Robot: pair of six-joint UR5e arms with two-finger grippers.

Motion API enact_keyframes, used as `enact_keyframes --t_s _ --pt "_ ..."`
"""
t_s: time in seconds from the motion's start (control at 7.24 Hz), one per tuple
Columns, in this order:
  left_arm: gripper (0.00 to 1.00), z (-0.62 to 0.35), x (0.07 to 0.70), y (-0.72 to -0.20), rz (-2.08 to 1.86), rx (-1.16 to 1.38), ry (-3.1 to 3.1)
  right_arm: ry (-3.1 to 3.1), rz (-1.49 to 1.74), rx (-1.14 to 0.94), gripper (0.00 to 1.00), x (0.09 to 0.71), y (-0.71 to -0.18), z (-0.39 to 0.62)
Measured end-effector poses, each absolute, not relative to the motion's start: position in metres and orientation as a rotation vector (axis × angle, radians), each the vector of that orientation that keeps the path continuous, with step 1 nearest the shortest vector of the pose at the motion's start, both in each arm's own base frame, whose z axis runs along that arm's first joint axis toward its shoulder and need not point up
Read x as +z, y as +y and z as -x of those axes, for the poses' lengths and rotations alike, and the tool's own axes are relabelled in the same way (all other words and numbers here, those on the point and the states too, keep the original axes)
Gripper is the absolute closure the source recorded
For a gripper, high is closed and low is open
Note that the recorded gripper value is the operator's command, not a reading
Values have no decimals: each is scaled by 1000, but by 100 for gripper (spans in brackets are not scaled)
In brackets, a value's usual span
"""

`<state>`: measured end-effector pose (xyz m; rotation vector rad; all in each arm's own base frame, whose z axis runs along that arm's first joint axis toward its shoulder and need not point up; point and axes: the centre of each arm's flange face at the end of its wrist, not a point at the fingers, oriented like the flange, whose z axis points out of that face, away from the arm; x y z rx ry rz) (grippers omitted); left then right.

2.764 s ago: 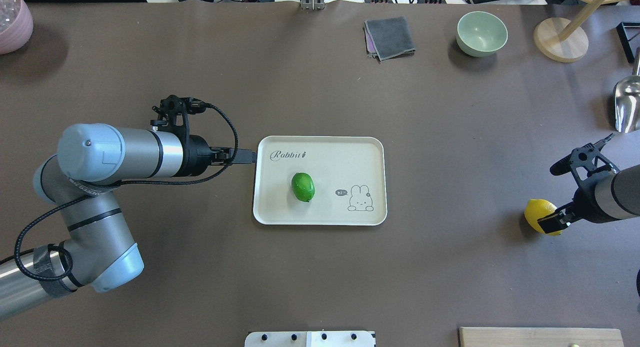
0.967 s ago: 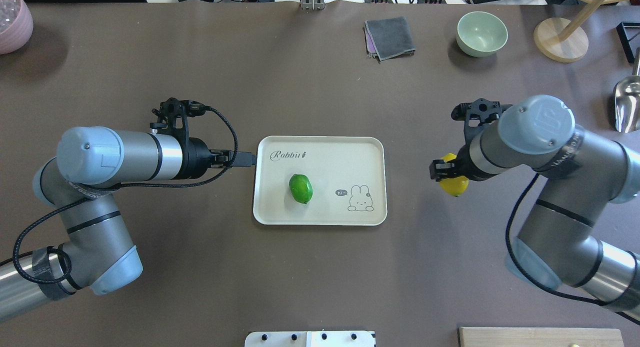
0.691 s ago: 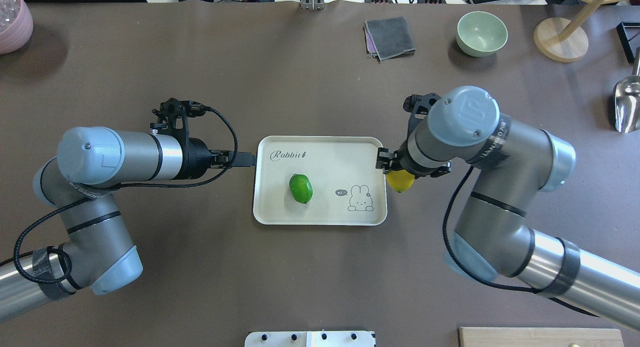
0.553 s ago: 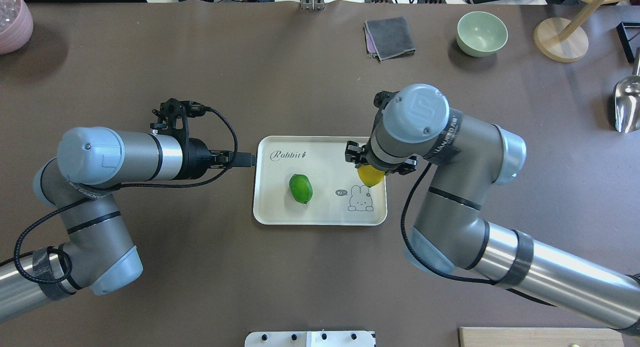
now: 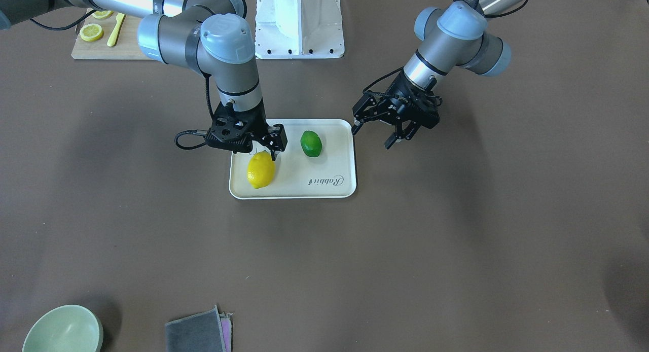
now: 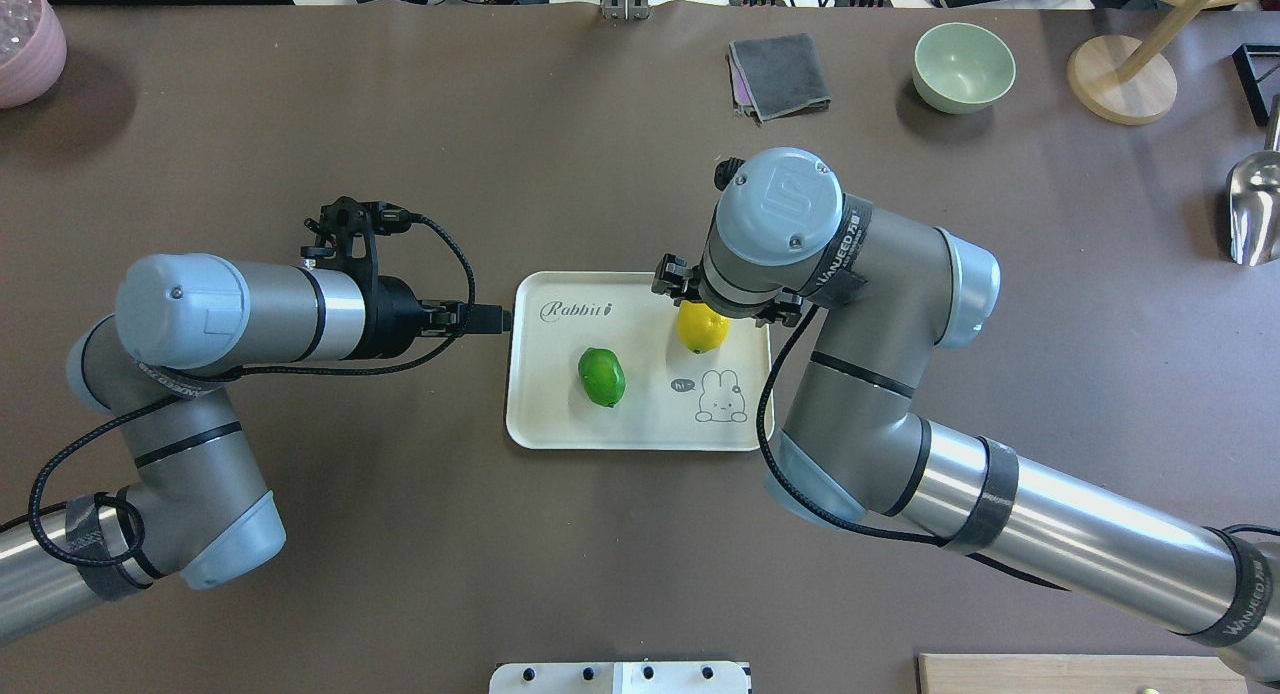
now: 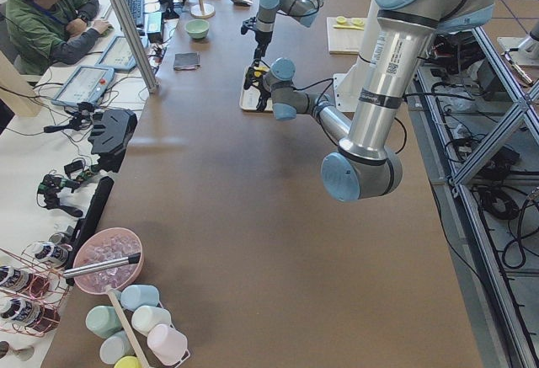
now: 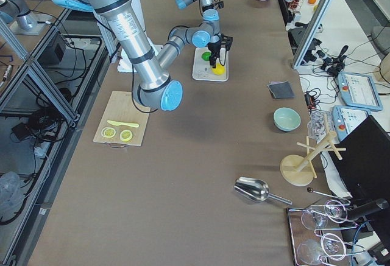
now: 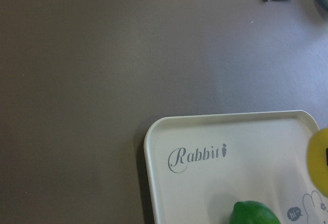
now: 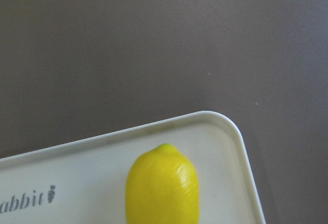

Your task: Place all lemons on tray

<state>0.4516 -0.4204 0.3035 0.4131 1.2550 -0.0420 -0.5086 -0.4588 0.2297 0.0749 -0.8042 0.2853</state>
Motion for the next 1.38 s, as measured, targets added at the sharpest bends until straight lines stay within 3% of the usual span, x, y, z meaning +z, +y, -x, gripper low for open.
enact_keyframes --t_s 0.41,0.69,1.38 --pt "1 -451 305 -420 -411 -42 1253 -759 -79 90 0 252 -471 398" --pt "1 -449 310 -419 -407 -42 1246 -701 -135 -93 0 304 -497 287" --pt "1 -433 327 -421 -364 86 1231 -656 -115 -343 0 512 -521 14"
